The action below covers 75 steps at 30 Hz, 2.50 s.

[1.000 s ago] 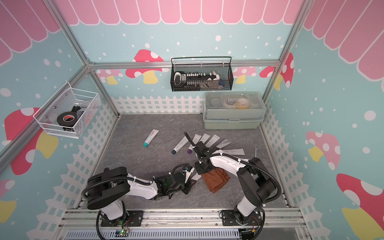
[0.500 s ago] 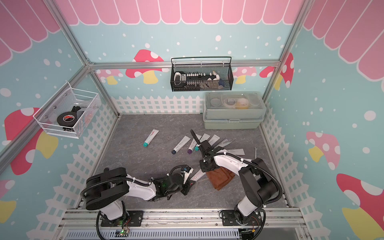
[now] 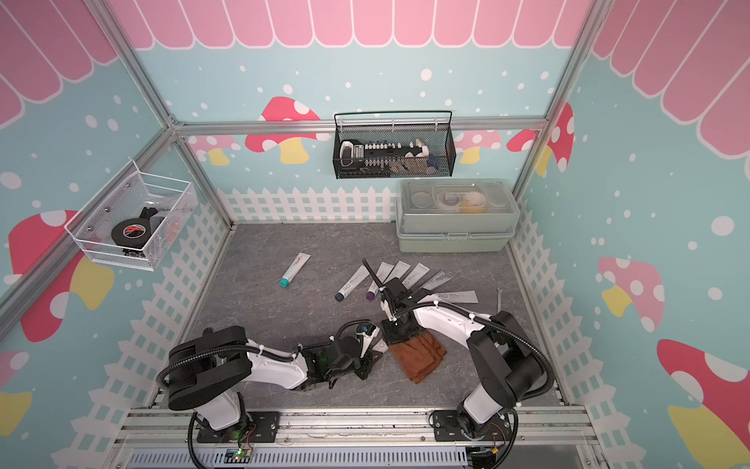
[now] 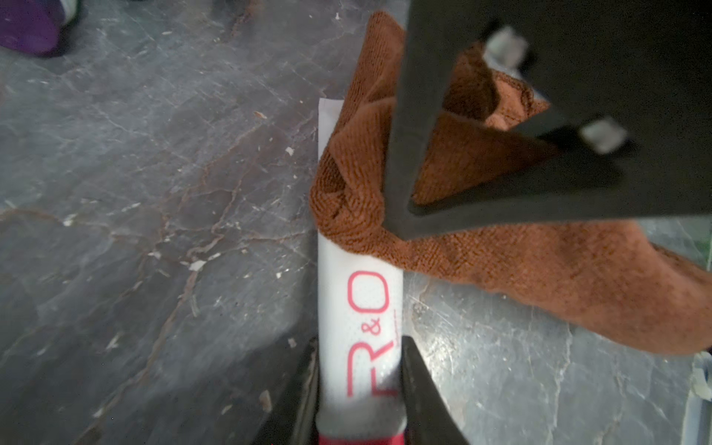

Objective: Wipe the surface of the toothpaste tube
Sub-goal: Wipe the dirt from the toothpaste tube.

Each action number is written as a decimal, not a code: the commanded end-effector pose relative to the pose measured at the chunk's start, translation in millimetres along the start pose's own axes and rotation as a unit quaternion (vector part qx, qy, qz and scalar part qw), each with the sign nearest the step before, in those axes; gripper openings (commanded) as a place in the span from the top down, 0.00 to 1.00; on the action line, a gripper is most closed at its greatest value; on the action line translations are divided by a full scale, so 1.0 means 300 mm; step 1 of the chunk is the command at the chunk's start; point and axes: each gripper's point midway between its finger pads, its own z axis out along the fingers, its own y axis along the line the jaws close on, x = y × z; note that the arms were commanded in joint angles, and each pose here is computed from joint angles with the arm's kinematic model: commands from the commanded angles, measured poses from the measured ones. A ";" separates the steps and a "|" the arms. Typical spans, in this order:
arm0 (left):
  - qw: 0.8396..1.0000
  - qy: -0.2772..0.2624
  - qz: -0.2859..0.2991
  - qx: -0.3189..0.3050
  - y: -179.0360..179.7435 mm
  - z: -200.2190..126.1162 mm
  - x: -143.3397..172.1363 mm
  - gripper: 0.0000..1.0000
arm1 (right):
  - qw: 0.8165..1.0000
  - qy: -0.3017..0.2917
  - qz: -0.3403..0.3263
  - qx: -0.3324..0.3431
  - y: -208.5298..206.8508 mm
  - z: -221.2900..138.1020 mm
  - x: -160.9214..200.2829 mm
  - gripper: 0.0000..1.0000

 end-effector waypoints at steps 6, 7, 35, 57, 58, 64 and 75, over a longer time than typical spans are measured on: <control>0.998 0.063 0.000 -0.022 0.057 -0.022 0.144 0.75 | 0.988 0.019 0.066 0.135 -0.299 0.058 0.000 0.93; 0.998 0.063 0.000 -0.023 0.059 -0.020 0.145 0.75 | 0.989 0.021 0.064 0.131 -0.294 0.066 -0.009 0.93; 0.998 0.063 -0.002 -0.001 0.027 -0.008 0.136 0.75 | 0.987 0.048 0.030 0.153 -0.269 0.094 0.001 0.94; 0.998 0.066 0.004 -0.010 0.031 0.015 0.132 0.75 | 1.000 0.023 -0.012 0.010 -0.009 0.026 0.064 0.92; 0.998 0.064 0.005 -0.009 0.027 0.016 0.127 0.75 | 1.000 0.024 -0.016 0.004 0.005 0.030 0.067 0.92; 0.998 0.064 0.006 -0.014 0.034 0.004 0.125 0.75 | 0.994 0.049 -0.021 0.090 -0.091 0.065 0.088 0.93; 0.998 0.057 -0.001 -0.030 0.069 -0.039 0.140 0.75 | 0.972 0.064 0.014 0.227 -0.315 0.052 0.086 0.93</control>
